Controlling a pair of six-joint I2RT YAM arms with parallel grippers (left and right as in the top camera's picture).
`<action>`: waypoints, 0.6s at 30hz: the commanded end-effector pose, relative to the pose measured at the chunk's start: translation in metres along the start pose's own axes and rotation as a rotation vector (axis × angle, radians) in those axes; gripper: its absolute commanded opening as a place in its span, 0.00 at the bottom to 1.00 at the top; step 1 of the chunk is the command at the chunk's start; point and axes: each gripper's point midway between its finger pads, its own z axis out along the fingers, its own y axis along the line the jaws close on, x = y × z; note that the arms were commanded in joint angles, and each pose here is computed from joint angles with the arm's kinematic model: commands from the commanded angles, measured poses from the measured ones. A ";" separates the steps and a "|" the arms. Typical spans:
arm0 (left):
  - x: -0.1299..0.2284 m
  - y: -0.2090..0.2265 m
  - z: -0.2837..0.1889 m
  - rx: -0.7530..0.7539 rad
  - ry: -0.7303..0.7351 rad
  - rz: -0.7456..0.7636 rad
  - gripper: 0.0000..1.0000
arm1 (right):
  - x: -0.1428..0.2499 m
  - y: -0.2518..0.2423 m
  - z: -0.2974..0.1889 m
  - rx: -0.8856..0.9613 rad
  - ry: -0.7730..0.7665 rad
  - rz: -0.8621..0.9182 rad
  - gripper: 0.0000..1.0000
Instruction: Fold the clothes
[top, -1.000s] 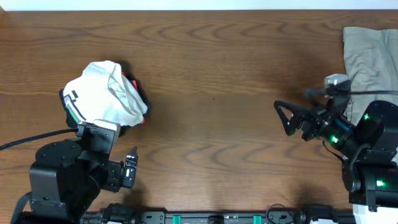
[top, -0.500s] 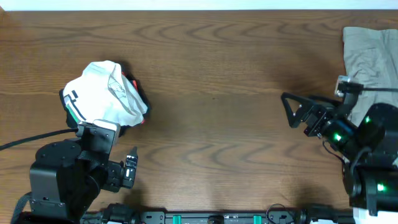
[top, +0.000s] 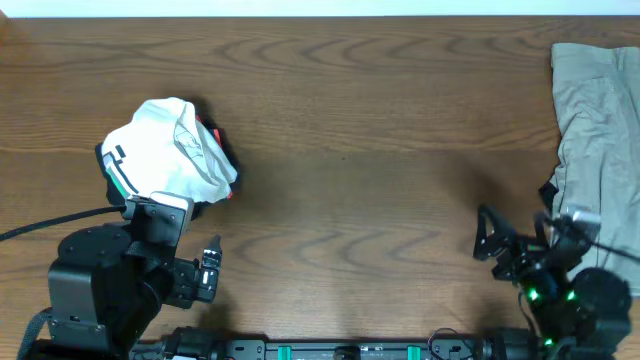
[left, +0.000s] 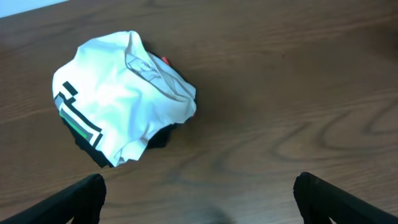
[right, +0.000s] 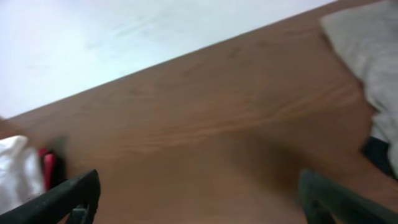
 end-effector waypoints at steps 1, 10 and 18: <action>-0.001 0.001 -0.002 -0.005 -0.006 -0.002 0.98 | 0.026 -0.025 0.009 0.085 0.006 -0.019 0.99; -0.001 0.001 -0.002 -0.005 -0.006 -0.002 0.98 | 0.085 -0.051 0.030 0.100 0.043 -0.015 0.99; -0.001 0.001 -0.002 -0.005 -0.006 -0.002 0.98 | 0.120 -0.067 0.044 0.132 0.131 -0.006 0.99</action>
